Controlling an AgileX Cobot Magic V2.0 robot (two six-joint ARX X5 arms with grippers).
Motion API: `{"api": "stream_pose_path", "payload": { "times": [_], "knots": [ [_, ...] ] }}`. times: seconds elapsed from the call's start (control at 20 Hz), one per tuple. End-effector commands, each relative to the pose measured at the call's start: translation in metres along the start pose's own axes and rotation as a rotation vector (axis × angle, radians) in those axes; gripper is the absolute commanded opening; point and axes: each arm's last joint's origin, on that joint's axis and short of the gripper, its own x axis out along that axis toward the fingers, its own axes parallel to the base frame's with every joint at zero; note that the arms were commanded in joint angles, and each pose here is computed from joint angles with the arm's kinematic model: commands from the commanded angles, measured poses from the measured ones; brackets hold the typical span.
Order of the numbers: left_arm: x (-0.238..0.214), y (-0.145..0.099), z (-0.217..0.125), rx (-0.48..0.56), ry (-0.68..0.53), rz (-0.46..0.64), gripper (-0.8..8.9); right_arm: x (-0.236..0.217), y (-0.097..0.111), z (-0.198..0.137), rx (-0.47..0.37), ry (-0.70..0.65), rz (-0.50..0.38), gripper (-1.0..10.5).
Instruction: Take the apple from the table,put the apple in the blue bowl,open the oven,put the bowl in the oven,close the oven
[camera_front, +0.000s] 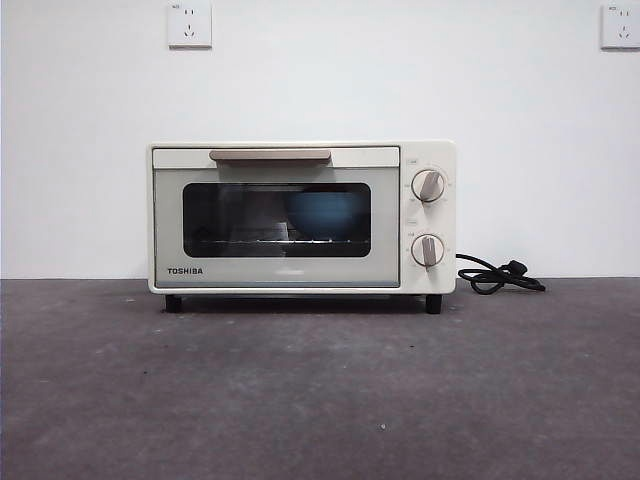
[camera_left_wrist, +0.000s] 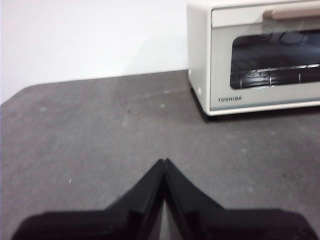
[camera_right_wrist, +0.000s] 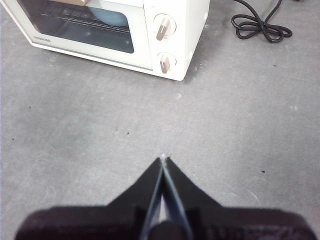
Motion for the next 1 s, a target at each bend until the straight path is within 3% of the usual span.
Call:
{"api": "stream_pose_path", "payload": {
  "times": [0.05,1.0],
  "knots": [
    [-0.0003,0.0013,-0.0079,-0.005,0.052,0.017,-0.04,0.0027,0.0000,-0.0021,0.007,0.008,-0.002,0.0],
    [0.0004,0.0017,-0.0083,-0.016,0.059,0.021,-0.04,0.0027,-0.0001,-0.0021,0.007,0.008,-0.005,0.0]
  ]
}}
